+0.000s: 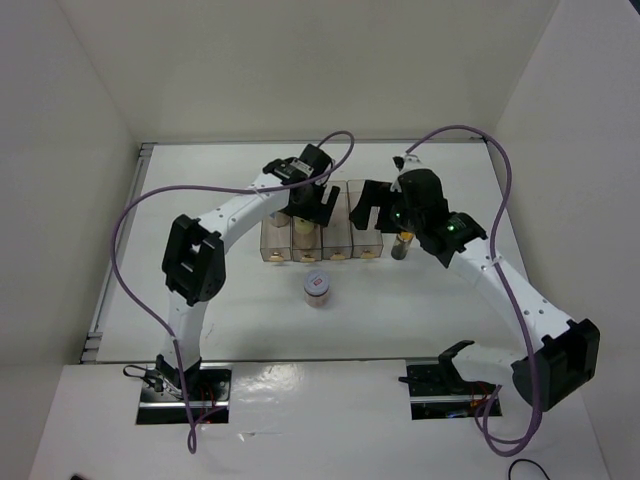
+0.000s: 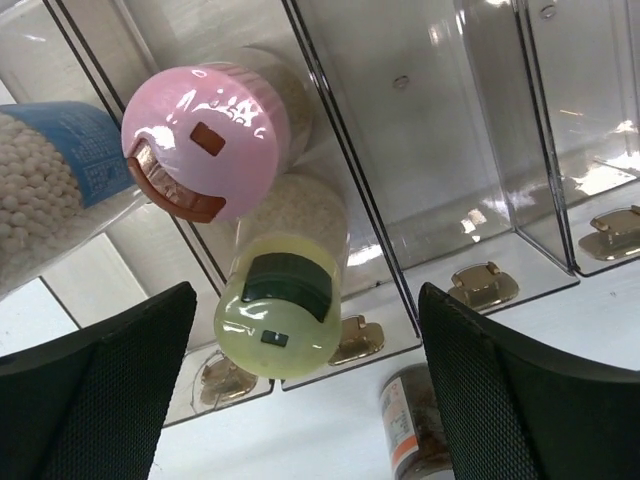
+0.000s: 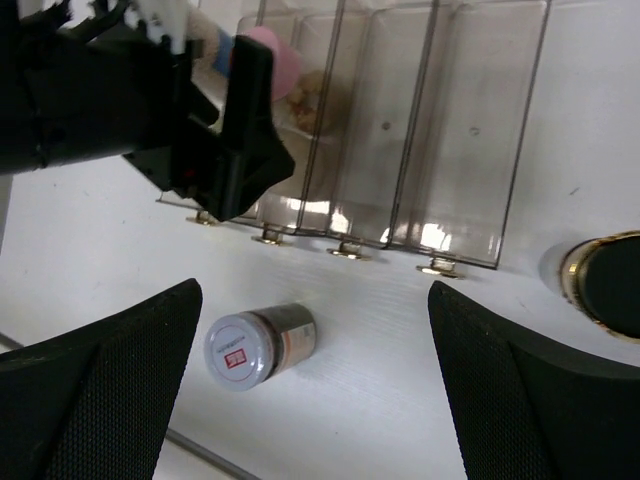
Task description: Organize the condiment bottles
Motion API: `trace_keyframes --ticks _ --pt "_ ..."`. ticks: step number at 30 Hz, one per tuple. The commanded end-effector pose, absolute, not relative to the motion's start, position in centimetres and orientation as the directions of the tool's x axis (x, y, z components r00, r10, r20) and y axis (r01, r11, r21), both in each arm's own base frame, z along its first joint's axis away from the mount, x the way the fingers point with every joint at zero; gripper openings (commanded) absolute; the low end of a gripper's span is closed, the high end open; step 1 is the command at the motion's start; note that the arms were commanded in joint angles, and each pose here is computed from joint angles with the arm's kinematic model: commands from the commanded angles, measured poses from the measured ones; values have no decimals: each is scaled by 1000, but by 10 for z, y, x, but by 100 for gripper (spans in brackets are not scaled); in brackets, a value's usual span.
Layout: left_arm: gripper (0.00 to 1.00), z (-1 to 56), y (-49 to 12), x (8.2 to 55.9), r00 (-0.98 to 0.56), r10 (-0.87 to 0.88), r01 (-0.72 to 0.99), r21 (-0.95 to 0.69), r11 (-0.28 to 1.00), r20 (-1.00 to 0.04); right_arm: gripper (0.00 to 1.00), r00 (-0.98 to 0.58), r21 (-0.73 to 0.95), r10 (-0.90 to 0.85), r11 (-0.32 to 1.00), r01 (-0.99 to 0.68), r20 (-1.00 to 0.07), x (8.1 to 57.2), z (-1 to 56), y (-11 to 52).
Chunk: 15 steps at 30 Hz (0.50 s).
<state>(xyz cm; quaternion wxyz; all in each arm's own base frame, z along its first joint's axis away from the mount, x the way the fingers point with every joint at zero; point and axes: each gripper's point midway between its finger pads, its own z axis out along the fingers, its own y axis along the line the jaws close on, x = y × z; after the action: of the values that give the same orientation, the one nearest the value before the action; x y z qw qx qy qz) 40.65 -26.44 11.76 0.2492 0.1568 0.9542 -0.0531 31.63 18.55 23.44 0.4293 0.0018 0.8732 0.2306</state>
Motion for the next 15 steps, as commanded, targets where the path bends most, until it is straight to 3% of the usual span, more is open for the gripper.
trace_keyframes --ticks 1,8,15 --pt "98 163 -271 413 -780 244 321 -34 947 -576 98 -607 410 161 862 -297 -779 306 258 210" --pt "99 276 -250 410 -675 165 268 -31 963 -720 98 -648 453 85 783 -427 -757 255 246 238" --pt "99 317 -197 402 -616 61 132 -27 991 -786 98 -688 444 30 784 -434 -725 239 227 267"
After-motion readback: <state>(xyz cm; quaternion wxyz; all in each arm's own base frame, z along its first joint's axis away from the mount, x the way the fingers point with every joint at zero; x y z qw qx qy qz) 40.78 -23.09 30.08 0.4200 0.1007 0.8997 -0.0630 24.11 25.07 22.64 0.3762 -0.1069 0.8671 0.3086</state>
